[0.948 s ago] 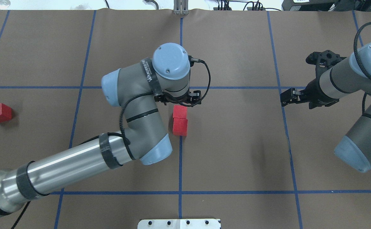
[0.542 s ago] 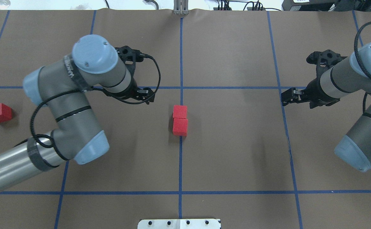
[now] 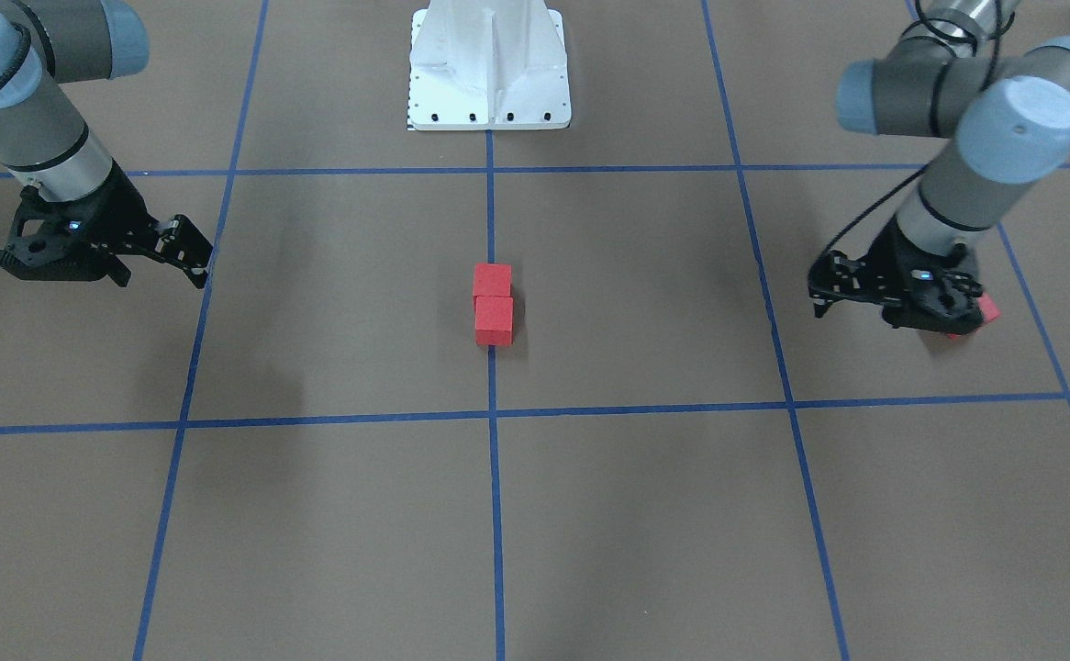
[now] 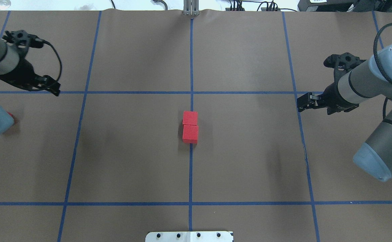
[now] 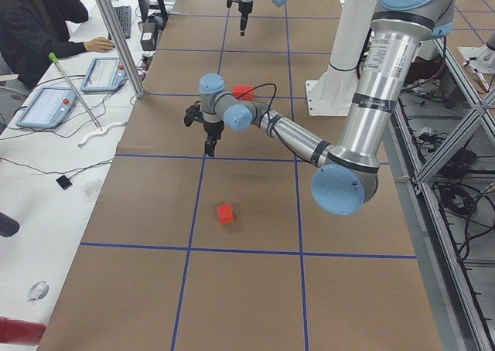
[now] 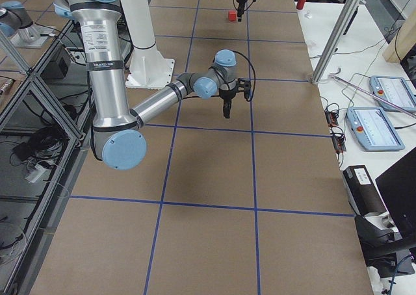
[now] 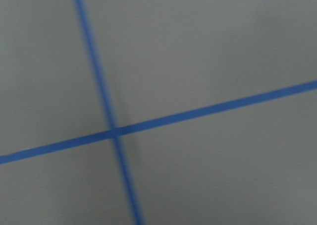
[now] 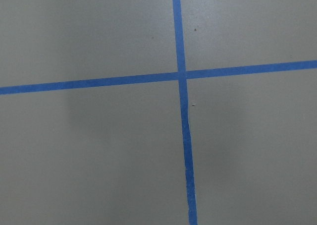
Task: Form red blocks into L shape at center
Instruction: 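Lift the left gripper away and move it toward the far-side red cube, then lower the left gripper onto the remaining red cube and grasp it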
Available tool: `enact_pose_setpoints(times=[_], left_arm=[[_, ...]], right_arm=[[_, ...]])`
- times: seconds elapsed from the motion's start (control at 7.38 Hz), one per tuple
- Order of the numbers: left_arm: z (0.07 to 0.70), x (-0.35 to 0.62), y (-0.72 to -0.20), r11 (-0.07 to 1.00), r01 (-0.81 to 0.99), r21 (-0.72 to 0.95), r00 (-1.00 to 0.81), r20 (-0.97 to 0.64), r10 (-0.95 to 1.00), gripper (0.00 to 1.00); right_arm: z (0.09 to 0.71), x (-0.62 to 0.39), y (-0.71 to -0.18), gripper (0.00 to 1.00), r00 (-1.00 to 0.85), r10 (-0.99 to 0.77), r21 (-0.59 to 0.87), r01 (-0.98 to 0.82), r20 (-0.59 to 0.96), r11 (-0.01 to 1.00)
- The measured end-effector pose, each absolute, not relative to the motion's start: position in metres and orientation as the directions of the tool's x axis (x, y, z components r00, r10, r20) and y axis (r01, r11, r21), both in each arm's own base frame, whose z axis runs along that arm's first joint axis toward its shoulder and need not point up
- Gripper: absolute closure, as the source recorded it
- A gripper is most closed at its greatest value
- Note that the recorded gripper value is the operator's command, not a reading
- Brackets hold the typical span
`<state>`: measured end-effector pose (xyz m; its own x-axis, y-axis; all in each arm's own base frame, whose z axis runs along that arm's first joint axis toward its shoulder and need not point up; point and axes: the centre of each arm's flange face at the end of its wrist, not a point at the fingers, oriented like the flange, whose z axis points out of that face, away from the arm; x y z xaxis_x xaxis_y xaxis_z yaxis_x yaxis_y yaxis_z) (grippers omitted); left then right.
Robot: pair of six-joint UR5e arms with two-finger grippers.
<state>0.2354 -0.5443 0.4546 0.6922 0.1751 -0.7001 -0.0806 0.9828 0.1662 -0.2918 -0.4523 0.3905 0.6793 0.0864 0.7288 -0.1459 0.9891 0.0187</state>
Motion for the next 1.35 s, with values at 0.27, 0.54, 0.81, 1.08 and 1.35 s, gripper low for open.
enact_pose_setpoints(times=[0.27,0.54,0.81,1.08,1.35], left_arm=[[0.549,0.166,-0.557,0.997,-0.026,0.079,0.695,-0.715,0.075,0.00],[0.601,0.124,-0.551,0.998,0.056,-0.006,0.705,-0.708,-0.044,0.00],[0.623,0.112,-0.536,0.991,0.115,-0.071,0.702,-0.699,-0.132,0.00],[0.634,0.108,-0.525,0.974,0.187,-0.127,0.682,-0.697,-0.222,0.00],[0.638,0.105,-0.517,0.947,0.266,-0.178,0.646,-0.697,-0.312,0.00]], right_arm=[[0.388,-0.293,-0.453,0.00,0.677,0.089,0.019,-0.150,0.731,0.989],[0.388,-0.296,-0.456,0.00,0.677,0.090,0.018,-0.151,0.730,0.988],[0.388,-0.298,-0.458,0.00,0.678,0.091,0.017,-0.150,0.729,0.988],[0.388,-0.298,-0.458,0.00,0.678,0.090,0.017,-0.150,0.729,0.989],[0.389,-0.299,-0.458,0.00,0.679,0.090,0.017,-0.149,0.728,0.989]])
